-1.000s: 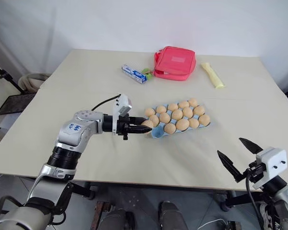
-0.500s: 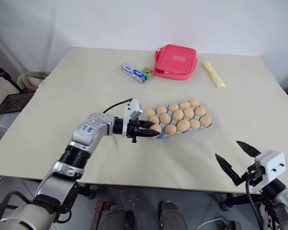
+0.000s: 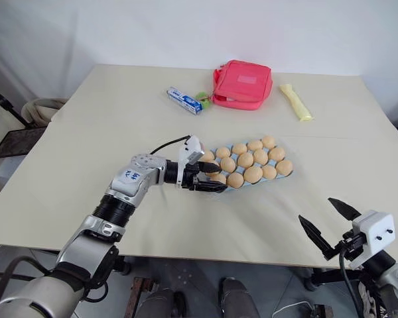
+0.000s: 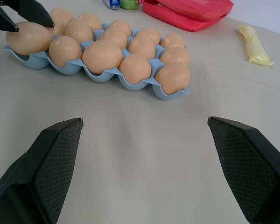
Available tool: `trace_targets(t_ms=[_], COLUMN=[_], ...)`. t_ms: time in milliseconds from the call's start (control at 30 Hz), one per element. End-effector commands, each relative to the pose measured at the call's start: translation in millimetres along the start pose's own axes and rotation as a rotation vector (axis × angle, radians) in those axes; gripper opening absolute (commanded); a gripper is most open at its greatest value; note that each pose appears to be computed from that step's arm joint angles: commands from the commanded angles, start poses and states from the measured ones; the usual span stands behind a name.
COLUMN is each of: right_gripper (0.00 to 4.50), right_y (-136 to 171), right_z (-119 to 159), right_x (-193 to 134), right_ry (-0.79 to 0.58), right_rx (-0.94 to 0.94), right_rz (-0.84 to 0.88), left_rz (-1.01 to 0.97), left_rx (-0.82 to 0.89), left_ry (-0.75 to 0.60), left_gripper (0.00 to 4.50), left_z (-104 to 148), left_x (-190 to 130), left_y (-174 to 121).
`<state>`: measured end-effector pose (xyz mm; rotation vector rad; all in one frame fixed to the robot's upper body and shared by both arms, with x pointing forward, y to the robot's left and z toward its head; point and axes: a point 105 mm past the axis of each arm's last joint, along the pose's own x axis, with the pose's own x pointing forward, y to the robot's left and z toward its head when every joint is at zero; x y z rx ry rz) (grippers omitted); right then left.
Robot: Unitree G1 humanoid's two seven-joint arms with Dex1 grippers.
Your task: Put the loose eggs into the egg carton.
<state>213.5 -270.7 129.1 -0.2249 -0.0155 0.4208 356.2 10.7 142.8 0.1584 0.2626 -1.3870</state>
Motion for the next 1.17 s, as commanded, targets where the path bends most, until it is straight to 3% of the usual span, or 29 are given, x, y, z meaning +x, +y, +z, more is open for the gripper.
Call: trace_targets(t_ms=[33, 233, 467, 800, 1167], right_gripper=[4.5, 4.5, 4.5, 4.5, 4.5], right_y=[-4.7, -13.0, -26.6, -31.4, -43.8], right_z=[14.3, 18.3, 21.1, 21.4, 20.7], right_x=[-1.6, 3.6, 17.2, 32.5, 31.5], right_ry=[-0.04, -0.045, -0.04, -0.013, 0.045], right_rx=[-0.047, -0.069, -0.095, -0.11, -0.142], right_rz=[-0.006, 0.037, 0.088, 0.192, 0.257], left_rz=[0.004, 0.006, 0.135, 0.198, 0.171], left_rx=[0.086, 0.07, 0.094, 0.088, 0.111], left_ry=[-0.092, -0.146, -0.158, -0.067, -0.117], left_gripper=[4.47, 4.47, 4.47, 4.47, 4.47], left_z=[31.1, 42.5, 33.4, -9.3, -14.2], left_x=[-10.9, -52.1, -111.9, -183.5, -203.1], left_y=[-2.7, 0.4, 14.9, 5.0, 0.5])
